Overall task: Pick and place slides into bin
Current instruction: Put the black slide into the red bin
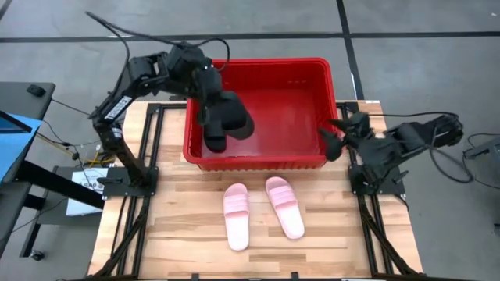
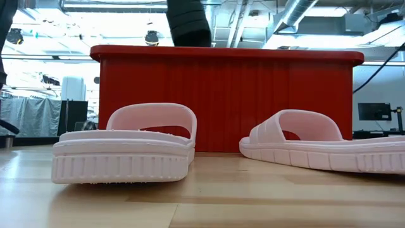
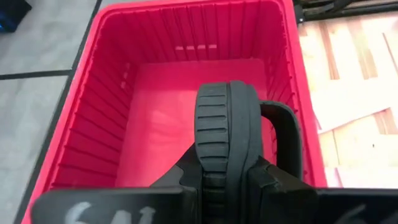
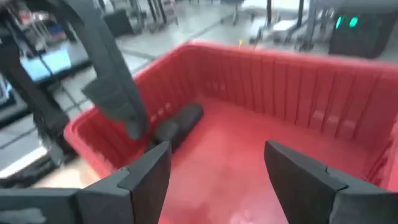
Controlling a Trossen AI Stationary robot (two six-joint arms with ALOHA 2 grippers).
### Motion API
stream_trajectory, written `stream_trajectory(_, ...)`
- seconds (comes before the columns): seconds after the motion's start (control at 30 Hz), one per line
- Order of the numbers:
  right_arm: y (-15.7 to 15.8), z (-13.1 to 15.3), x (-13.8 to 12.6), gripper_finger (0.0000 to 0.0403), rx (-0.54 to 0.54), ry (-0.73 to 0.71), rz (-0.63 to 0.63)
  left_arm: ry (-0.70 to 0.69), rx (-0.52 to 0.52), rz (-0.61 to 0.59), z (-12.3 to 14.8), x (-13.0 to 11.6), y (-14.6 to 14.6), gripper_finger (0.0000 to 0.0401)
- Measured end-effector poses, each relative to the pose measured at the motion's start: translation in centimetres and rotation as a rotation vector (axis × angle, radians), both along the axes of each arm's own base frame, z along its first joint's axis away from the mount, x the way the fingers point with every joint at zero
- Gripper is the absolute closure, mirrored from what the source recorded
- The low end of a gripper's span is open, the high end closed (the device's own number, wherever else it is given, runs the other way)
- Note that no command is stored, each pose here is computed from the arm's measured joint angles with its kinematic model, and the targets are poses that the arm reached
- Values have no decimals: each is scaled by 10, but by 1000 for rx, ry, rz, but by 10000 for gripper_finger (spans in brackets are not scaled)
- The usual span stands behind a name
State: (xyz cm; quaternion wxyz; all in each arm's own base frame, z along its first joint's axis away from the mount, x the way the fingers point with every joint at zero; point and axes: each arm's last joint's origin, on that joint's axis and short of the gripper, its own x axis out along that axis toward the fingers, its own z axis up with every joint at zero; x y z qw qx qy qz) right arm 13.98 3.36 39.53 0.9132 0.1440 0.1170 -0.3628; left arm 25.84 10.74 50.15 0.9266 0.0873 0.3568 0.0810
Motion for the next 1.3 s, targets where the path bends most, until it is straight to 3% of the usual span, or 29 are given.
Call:
stream_trajectory(0.33,-9,18,-17,154,-139,-29,17,-165,-67,106,5,-22,70,366)
stream_trajectory(0.47,-15,26,-13,154,-240,5,3,-129,-170,143,-17,-10,101,366)
stream_trajectory(0.77,-39,66,-21,154,-367,68,153,-18,-319,202,-65,8,150,366)
stream_trajectory(0.97,-56,76,-22,154,-356,220,194,25,-360,210,-84,18,162,366)
stream_trajectory(1.1,-72,76,-9,154,-331,384,187,35,-382,206,-91,22,167,366)
stream_trajectory(1.3,-98,70,15,154,-226,604,273,37,-390,206,-93,22,169,366)
